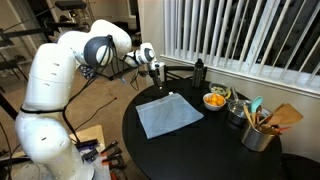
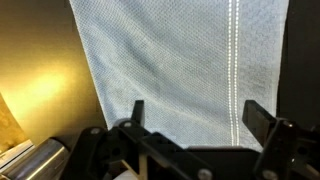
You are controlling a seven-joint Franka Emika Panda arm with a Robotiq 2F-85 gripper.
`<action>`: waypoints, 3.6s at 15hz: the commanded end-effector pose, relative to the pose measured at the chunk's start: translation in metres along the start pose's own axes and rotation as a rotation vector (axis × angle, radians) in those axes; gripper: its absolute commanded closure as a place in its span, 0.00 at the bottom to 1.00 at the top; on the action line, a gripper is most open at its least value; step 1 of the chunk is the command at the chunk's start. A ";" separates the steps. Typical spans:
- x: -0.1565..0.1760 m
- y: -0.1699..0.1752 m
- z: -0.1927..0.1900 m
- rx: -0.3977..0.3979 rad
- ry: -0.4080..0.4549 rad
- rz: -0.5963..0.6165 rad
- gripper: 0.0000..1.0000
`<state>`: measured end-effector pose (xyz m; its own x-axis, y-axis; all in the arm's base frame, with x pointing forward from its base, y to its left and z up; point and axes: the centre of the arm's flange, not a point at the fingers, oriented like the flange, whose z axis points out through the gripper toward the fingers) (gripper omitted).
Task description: Unfold the towel
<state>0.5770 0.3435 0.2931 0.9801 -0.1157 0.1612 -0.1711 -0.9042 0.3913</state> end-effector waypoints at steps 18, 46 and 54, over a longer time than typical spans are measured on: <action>-0.004 -0.095 0.047 -0.054 -0.099 -0.350 0.00; 0.012 -0.106 0.111 -0.200 -0.083 -0.113 0.00; 0.015 -0.103 0.096 -0.171 -0.069 -0.124 0.00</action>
<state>0.6201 0.3893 0.1596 0.9984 -0.0393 0.0399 -0.0548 -0.8291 0.5564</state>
